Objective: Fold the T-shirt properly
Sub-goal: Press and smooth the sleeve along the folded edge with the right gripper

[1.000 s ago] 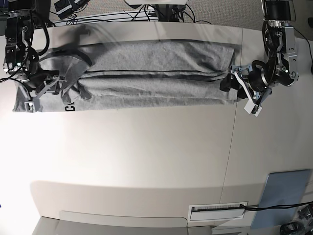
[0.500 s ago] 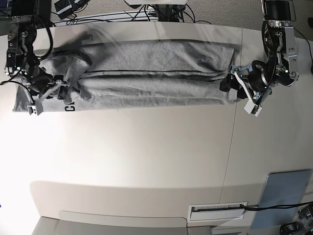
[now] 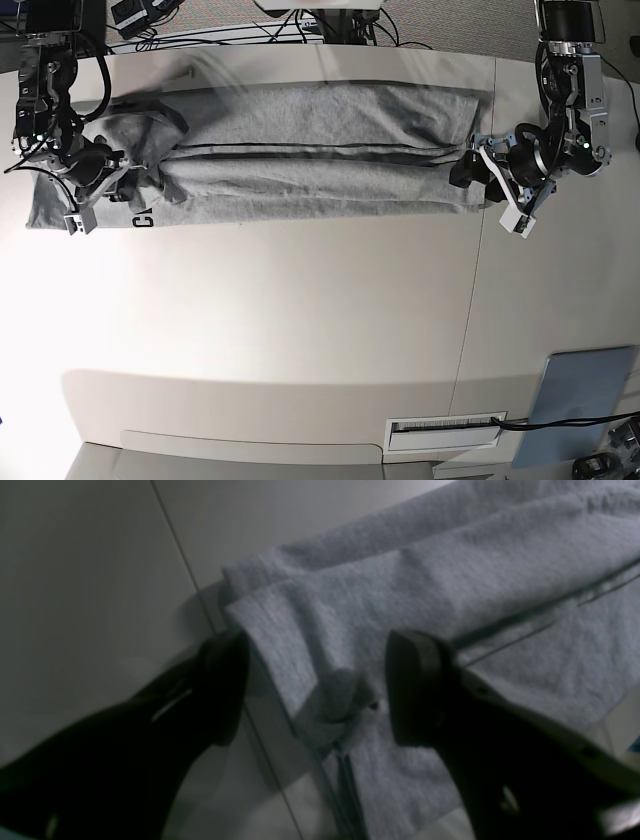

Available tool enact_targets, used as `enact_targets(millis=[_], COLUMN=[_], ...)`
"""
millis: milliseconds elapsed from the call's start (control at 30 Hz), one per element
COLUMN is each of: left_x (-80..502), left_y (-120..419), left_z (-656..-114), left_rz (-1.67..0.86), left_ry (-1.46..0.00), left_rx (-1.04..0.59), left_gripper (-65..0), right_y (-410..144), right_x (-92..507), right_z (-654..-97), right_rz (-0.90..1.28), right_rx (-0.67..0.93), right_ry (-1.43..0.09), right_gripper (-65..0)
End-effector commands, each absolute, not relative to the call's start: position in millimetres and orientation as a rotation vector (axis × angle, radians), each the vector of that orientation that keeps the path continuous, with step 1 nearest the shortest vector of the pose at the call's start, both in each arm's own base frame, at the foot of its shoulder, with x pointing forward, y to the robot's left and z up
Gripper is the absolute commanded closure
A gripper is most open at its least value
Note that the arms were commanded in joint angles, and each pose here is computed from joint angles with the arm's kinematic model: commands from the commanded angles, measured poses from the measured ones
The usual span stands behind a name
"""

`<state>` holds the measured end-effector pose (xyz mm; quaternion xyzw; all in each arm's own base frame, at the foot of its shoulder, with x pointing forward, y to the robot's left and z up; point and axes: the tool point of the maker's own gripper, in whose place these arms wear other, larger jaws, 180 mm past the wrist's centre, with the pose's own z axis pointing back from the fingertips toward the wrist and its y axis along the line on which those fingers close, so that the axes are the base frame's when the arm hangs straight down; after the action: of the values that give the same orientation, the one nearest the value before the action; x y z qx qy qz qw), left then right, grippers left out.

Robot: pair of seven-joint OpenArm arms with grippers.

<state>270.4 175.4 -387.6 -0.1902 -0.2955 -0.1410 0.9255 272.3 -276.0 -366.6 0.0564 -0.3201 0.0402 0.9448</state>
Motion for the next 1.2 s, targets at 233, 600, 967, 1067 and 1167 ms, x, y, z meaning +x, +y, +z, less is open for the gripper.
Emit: enact_targets(millis=[233, 600, 967, 1067, 1167], left_x=[280, 280, 279, 279, 279], left_y=[177, 178, 180, 182, 182], left_z=[-375, -375, -377, -378, -378], left_rz=[-0.303, -0.300, -0.304, -0.308, -0.308], left_ry=[-0.653, -0.653, -0.647, -0.643, -0.643], left_rx=[-0.389, -0.388, -0.372, -0.360, -0.360], left_gripper=[-42.9, -42.9, -42.9, -42.9, -42.9], right_y=[-255, -217, -161, -152, -145], right_x=[293, 292, 262, 258, 256], right_z=[-323, -284, -322, -326, -323], right_rz=[0.212, 0.326, 0.565, 0.581, 0.569], right_rx=[0.134, 0.181, 0.274, 0.300, 0.347], right_ry=[-0.797, -0.876, -0.739, -0.724, -0.729], right_gripper=[0.0, 0.0, 0.0, -6.0, -20.2])
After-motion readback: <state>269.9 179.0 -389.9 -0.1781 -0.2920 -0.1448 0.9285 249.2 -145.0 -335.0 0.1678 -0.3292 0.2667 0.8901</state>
